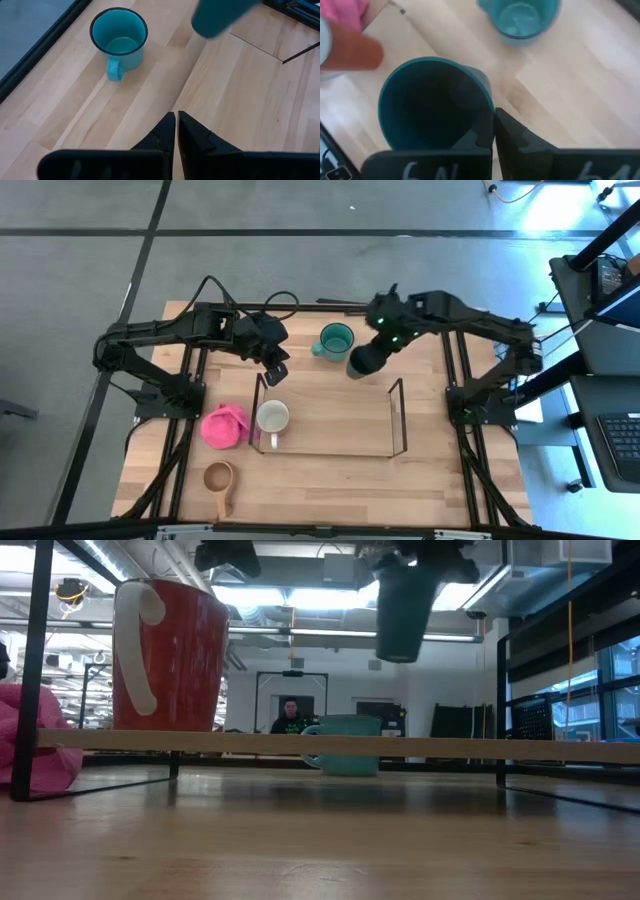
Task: Stack small to large cups/mugs on shelf
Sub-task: Put the blue cup on the shelf
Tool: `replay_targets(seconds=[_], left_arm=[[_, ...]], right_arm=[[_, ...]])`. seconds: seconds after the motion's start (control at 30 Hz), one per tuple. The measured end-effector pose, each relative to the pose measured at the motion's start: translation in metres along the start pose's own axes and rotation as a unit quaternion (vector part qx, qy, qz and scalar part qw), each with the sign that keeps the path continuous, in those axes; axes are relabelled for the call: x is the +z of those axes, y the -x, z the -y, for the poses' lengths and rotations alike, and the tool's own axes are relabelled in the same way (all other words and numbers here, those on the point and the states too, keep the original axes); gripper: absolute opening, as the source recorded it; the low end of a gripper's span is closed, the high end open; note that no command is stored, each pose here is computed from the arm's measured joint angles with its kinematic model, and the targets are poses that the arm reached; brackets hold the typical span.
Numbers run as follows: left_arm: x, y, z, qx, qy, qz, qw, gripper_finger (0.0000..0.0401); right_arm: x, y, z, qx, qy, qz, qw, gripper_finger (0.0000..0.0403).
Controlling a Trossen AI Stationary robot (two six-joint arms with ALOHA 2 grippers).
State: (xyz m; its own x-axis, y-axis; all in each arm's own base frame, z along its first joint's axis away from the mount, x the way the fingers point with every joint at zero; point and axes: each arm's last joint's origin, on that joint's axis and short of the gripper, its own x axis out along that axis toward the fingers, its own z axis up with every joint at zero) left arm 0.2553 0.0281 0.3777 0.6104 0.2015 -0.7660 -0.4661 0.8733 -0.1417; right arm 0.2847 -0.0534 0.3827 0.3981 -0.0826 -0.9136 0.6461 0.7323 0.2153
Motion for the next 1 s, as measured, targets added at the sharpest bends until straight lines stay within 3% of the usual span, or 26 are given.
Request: replay_targets(seconds=[0.27, 0.47, 0.6, 0.73, 1.0], left_arm=[[-0.008, 0.003, 0.002, 0.007, -0.01, -0.026, 1.0, 0.0014], [-0.021, 0.04, 0.013, 0.004, -0.035, 0.041, 0.999, 0.0014], [-0.032, 0.07, 0.016, -0.035, -0.026, 0.076, 0.996, 0.0014], [-0.042, 0.09, 0.017, -0.041, -0.015, 0.108, 0.993, 0.0014], [-0.057, 0.1, 0.026, -0.044, -0.04, 0.111, 0.992, 0.0014]], right_arm=[[0.021, -0.023, -0.048, 0.016, 0.044, -0.012, 0.999, 0.0008], [0.023, -0.049, -0.073, 0.026, 0.068, -0.041, 0.997, 0.0009], [0.023, -0.059, -0.089, 0.055, 0.07, -0.04, 0.995, 0.001], [0.022, -0.07, -0.102, 0.075, 0.062, -0.037, 0.995, 0.001], [0.013, -0.085, -0.122, 0.086, 0.036, -0.041, 0.995, 0.0011]])
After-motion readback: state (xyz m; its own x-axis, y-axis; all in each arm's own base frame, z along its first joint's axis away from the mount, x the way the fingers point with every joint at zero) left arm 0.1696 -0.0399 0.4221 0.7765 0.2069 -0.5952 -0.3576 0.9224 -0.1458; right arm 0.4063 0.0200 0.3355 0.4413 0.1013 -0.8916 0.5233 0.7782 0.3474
